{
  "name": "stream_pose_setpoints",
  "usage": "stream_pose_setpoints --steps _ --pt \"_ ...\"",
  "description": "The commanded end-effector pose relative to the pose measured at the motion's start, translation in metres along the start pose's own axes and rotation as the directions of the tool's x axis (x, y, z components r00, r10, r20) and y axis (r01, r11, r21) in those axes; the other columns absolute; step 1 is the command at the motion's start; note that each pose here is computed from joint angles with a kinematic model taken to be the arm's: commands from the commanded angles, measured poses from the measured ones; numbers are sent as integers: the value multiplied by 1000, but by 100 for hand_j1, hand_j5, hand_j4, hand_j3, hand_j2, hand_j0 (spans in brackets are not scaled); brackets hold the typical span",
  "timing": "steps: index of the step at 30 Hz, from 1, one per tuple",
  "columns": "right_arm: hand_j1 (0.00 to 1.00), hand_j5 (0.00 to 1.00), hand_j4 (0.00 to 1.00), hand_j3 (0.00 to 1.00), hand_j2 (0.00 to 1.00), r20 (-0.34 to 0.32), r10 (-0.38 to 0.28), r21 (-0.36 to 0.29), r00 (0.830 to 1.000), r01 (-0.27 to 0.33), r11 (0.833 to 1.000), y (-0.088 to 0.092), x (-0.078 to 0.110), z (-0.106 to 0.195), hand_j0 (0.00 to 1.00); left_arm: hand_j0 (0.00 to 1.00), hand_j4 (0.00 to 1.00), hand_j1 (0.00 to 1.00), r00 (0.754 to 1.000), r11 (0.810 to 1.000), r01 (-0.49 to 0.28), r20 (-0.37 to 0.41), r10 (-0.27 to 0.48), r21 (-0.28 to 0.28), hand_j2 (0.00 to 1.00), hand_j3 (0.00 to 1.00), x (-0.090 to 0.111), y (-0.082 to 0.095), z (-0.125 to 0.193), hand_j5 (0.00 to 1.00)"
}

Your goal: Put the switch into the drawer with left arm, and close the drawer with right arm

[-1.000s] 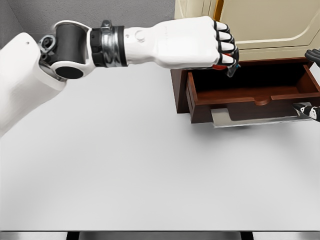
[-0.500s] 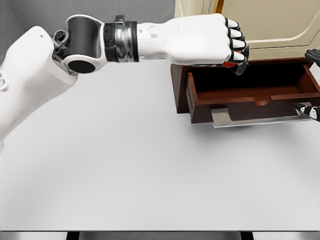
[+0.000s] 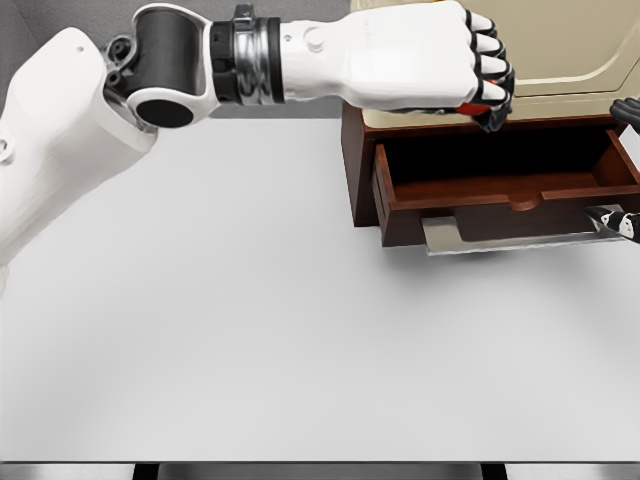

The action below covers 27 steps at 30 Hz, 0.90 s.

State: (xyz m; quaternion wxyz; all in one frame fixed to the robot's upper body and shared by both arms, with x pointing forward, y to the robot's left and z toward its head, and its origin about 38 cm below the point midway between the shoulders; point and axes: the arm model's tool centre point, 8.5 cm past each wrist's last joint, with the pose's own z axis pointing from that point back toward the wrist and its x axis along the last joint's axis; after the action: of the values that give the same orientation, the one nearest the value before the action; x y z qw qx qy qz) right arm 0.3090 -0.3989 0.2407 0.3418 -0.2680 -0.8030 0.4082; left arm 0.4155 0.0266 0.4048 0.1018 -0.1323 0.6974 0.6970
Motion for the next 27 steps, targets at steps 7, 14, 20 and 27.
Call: stream_pose_setpoints --steps 7,14,20,27 --pt "100 100 100 100 100 0 -4 -2 1000 4 1000 0 0 0 100 55 55 55 1000 1000 -1 -18 1 6 55 55 -11 7 -4 55" --pt "100 100 100 100 100 0 -4 -2 1000 4 1000 0 0 0 100 55 55 55 999 1000 3 -40 -3 -3 55 55 -20 10 -2 55" --pt "100 100 100 100 100 0 -4 -2 1000 4 1000 0 0 0 100 56 56 56 999 1000 3 -49 -3 -4 56 56 -24 11 -1 56" --pt "100 100 100 100 100 0 -4 -2 1000 4 1000 0 0 0 100 58 58 58 999 1000 -5 -43 5 5 58 58 -25 12 -11 58"
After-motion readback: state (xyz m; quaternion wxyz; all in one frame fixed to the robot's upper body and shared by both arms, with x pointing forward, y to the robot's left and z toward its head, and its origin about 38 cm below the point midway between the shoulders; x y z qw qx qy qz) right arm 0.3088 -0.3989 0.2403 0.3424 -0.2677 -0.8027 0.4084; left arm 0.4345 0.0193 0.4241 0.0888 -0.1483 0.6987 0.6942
